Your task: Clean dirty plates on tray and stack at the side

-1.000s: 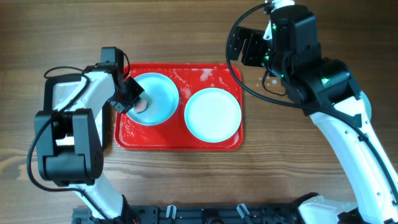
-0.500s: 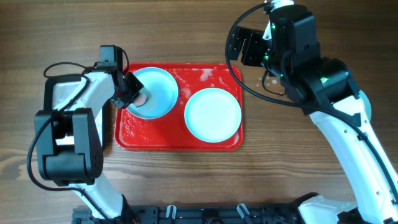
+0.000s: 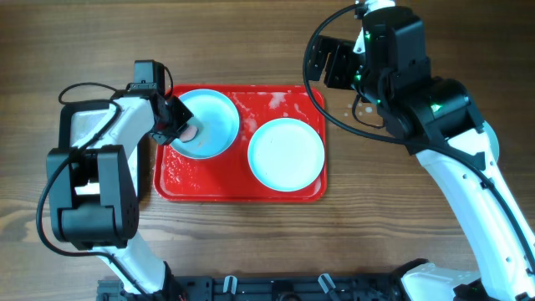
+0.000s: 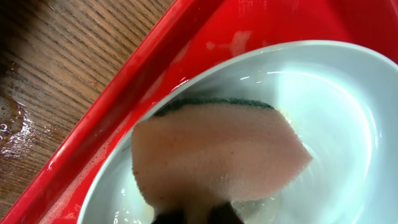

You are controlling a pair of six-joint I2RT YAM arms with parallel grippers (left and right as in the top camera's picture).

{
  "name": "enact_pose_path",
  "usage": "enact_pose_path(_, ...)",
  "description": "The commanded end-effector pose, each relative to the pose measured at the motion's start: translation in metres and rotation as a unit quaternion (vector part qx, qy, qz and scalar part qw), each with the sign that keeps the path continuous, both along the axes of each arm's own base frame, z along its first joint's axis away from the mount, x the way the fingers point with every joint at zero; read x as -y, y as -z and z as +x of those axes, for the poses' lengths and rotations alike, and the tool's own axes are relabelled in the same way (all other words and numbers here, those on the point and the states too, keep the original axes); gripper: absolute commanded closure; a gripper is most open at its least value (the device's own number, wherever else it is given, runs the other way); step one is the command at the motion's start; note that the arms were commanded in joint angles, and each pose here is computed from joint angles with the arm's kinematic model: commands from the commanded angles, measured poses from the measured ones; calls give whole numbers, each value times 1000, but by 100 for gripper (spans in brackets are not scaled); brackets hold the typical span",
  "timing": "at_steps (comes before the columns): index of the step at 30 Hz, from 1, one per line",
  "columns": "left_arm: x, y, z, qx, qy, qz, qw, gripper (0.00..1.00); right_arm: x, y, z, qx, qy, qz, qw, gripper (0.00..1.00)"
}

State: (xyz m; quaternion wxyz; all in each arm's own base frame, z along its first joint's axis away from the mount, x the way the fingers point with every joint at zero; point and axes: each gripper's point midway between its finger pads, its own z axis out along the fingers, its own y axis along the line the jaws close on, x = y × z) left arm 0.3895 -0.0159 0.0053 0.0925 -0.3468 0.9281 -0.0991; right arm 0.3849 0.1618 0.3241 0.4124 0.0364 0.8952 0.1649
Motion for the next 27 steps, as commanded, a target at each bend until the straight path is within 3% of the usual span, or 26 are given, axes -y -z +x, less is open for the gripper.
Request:
enact_pose_path(1, -15, 33, -18, -43, -4, 34, 998, 96, 2, 1, 4, 0, 6, -5, 1000, 0)
enact_pose_path(17, -15, 33, -18, -44, -3, 34, 998, 96, 2, 1, 4, 0, 6, -4, 1000, 0)
enact_pose_path(27, -15, 35, -38, -85, 11, 36, 996, 96, -2, 0, 3, -4, 5, 12, 1000, 0)
